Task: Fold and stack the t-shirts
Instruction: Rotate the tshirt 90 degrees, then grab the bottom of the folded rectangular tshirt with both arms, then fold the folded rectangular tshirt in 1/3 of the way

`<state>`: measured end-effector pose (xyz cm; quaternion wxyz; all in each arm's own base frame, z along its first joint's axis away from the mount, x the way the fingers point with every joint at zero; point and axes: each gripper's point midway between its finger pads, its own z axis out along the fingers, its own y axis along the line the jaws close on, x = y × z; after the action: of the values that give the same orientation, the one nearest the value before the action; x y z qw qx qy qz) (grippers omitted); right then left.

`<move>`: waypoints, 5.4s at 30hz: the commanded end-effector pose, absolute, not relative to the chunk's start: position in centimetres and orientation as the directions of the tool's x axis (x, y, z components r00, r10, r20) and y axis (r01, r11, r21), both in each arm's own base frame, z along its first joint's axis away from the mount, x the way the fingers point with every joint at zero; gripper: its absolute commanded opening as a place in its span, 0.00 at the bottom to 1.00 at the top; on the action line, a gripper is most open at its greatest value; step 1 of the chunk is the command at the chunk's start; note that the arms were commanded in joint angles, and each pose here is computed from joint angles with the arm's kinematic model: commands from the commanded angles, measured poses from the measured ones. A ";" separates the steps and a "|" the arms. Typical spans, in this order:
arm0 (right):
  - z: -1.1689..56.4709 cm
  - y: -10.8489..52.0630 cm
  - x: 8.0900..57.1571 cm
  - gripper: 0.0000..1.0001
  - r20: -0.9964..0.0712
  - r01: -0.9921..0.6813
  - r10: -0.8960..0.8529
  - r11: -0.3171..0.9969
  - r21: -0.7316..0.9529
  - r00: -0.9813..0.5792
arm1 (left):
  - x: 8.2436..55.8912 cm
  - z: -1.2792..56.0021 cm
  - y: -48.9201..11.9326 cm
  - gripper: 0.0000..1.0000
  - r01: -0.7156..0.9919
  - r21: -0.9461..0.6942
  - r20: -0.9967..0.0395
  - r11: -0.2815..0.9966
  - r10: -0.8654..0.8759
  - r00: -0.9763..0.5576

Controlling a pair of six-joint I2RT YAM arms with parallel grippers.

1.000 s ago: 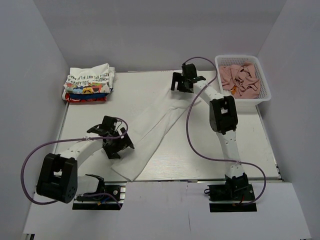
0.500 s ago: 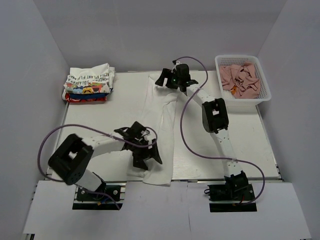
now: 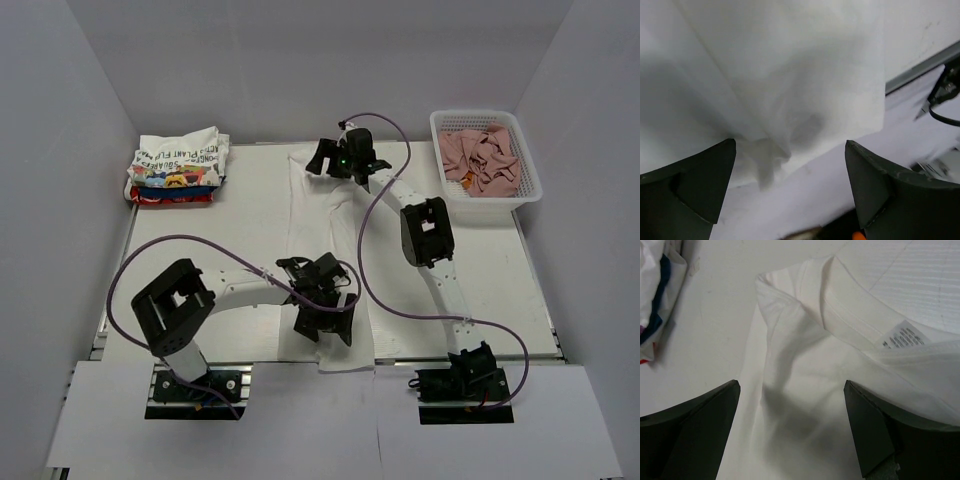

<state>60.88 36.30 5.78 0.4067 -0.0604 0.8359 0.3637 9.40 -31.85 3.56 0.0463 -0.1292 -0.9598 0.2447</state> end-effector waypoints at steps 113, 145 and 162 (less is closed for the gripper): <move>13.4 28.2 39.4 0.00 -0.737 -0.259 0.035 0.924 0.282 -0.675 | 39.3 15.4 -23.1 0.15 0.047 -0.275 -0.830 0.960 -0.213 -0.516; 12.4 30.4 41.7 0.90 -0.673 -0.442 0.014 0.744 0.501 -0.740 | 40.9 10.2 -18.9 1.00 -0.015 -0.291 -0.706 0.957 -0.226 -0.672; 10.5 38.8 44.1 0.90 -0.618 -0.514 0.021 0.532 0.672 -0.786 | 32.2 7.1 -15.8 1.00 -0.114 -0.299 -0.572 0.948 -0.273 -0.774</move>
<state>39.74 37.65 7.71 0.2446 -0.1683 0.8506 0.4339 32.43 -15.49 4.87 -0.3046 0.0973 -0.9418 0.1042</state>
